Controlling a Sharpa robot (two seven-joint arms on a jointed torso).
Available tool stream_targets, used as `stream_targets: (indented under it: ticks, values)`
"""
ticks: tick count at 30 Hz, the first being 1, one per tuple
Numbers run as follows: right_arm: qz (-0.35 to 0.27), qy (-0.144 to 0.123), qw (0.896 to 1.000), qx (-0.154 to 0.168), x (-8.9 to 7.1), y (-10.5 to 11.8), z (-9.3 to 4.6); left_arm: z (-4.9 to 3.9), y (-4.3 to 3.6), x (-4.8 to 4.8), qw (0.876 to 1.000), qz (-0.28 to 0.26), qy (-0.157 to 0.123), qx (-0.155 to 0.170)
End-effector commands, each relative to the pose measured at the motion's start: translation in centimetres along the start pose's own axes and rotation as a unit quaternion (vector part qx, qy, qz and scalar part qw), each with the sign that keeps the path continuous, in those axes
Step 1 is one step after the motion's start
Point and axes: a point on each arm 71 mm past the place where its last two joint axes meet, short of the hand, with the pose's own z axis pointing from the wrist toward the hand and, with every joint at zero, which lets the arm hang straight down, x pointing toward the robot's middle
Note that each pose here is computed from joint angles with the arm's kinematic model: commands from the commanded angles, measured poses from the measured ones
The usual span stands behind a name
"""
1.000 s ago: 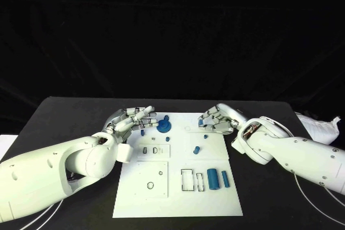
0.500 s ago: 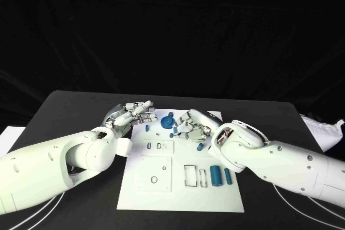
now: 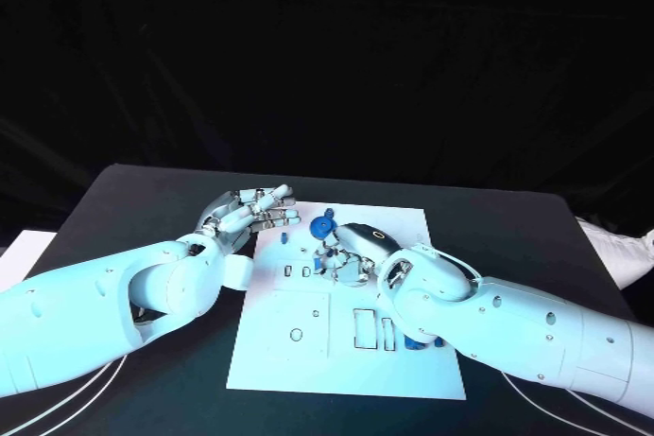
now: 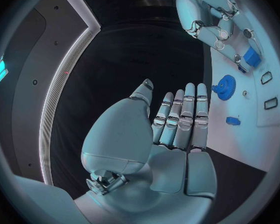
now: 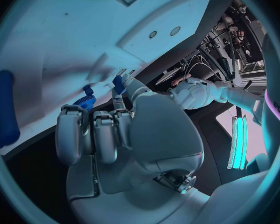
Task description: Assemble the parts on the task board
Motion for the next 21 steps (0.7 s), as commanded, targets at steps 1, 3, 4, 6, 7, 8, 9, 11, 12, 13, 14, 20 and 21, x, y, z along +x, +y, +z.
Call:
stream_targets:
  ticks: [1,3,4,6,7,8,9,11,12,13,14,20,21]
  values:
    - [-0.024,0.011,1.0,0.014,0.6,-0.04,0.15,0.04,-0.17,0.23,1.0,-0.006,0.007,0.007]
    - [-0.026,0.014,0.999,0.018,0.87,-0.03,0.26,0.05,-0.16,0.25,1.0,-0.006,0.008,0.007]
    - [-0.026,0.015,0.999,0.019,0.96,-0.04,0.31,0.05,-0.16,0.26,1.0,-0.006,0.008,0.007]
    - [-0.027,0.016,0.999,0.021,1.11,-0.03,0.38,0.06,-0.16,0.28,1.0,-0.006,0.008,0.007]
    - [-0.027,0.017,0.999,0.021,1.17,-0.02,0.41,0.06,-0.15,0.29,1.0,-0.006,0.008,0.007]
    - [-0.027,0.018,0.999,0.022,1.22,-0.02,0.43,0.07,-0.15,0.29,1.0,-0.006,0.008,0.007]
    - [-0.028,0.019,0.999,0.022,1.26,-0.01,0.45,0.07,-0.15,0.3,1.0,-0.006,0.008,0.007]
    - [-0.029,0.02,0.999,0.023,1.33,-0.01,0.48,0.08,-0.15,0.31,1.0,-0.006,0.008,0.007]
    - [-0.029,0.021,0.999,0.023,1.35,-0.01,0.49,0.08,-0.14,0.31,1.0,-0.006,0.008,0.007]
    - [-0.03,0.022,0.999,0.024,1.38,-0.03,0.49,0.08,-0.14,0.32,1.0,-0.006,0.009,0.007]
    - [-0.03,0.022,0.999,0.024,1.39,-0.03,0.49,0.08,-0.14,0.32,1.0,-0.006,0.009,0.007]
    - [-0.036,0.033,0.998,0.03,1.53,-0.25,0.41,0.08,-0.14,0.31,1.0,-0.006,0.009,0.007]
    - [-0.037,0.035,0.998,0.03,1.56,-0.27,0.4,0.08,-0.14,0.31,1.0,-0.006,0.009,0.007]
